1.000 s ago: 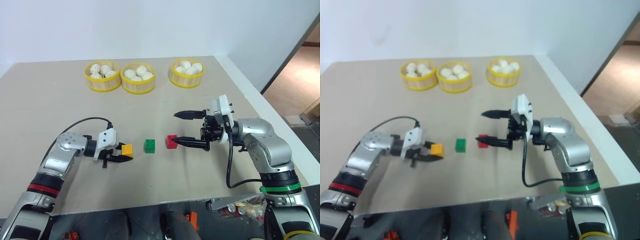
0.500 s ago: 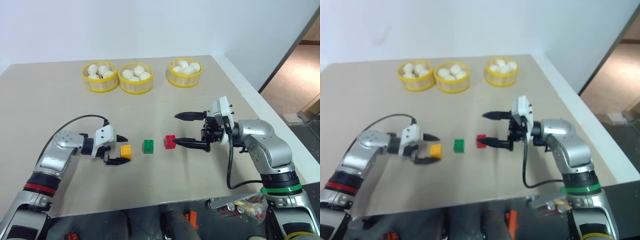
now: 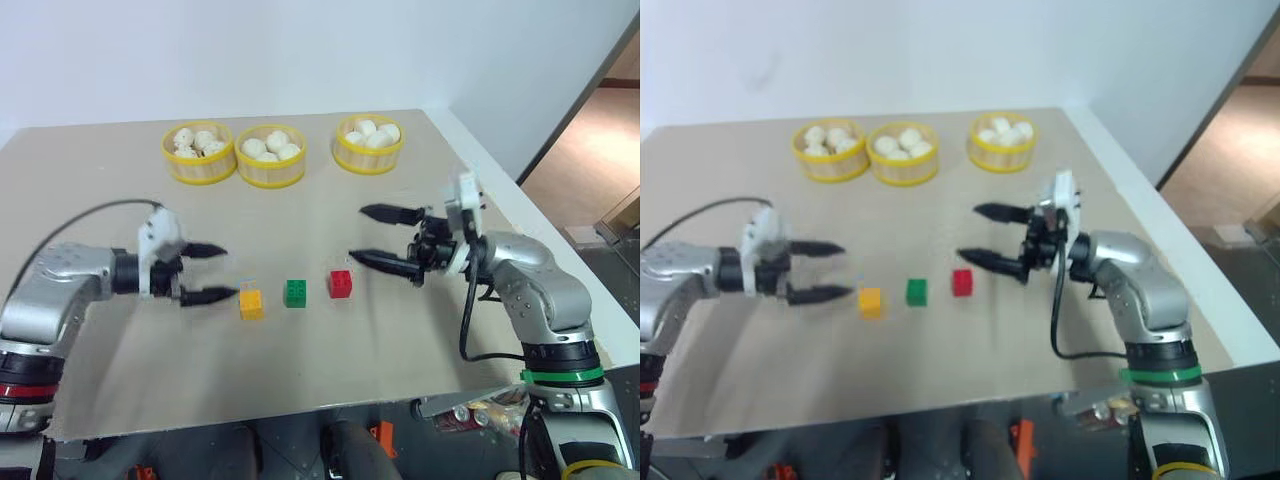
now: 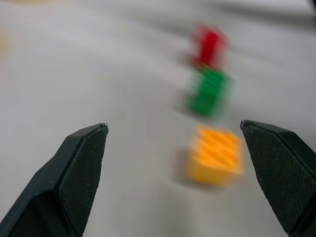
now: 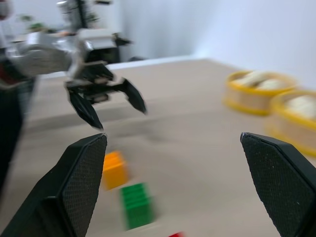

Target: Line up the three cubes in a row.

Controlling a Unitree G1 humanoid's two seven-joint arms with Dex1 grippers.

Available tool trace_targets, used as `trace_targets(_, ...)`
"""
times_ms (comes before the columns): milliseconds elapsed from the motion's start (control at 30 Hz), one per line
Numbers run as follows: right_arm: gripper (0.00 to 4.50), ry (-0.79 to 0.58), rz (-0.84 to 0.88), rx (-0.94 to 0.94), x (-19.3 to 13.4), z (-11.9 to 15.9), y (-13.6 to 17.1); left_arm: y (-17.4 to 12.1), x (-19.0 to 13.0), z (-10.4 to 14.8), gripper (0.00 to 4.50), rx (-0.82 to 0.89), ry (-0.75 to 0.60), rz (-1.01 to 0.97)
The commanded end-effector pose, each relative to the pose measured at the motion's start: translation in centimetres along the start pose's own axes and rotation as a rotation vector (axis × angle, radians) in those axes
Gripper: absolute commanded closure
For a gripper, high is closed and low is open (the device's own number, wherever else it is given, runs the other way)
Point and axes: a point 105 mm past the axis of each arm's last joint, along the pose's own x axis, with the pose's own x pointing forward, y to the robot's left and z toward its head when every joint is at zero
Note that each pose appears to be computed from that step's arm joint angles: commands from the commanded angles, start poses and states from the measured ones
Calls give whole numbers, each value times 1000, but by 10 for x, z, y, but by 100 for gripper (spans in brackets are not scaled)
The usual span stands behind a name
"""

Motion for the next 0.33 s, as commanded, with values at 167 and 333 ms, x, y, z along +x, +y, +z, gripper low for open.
trace_targets(167, 0, 30, -276, -96, -33, -14, -40, 37, -11, -5, 3, -50, -152, 396)
trace_targets(333, 0, 49, -334, -102, -41, -31, -37, 35, -11, -42, 3, -7, -63, 519)
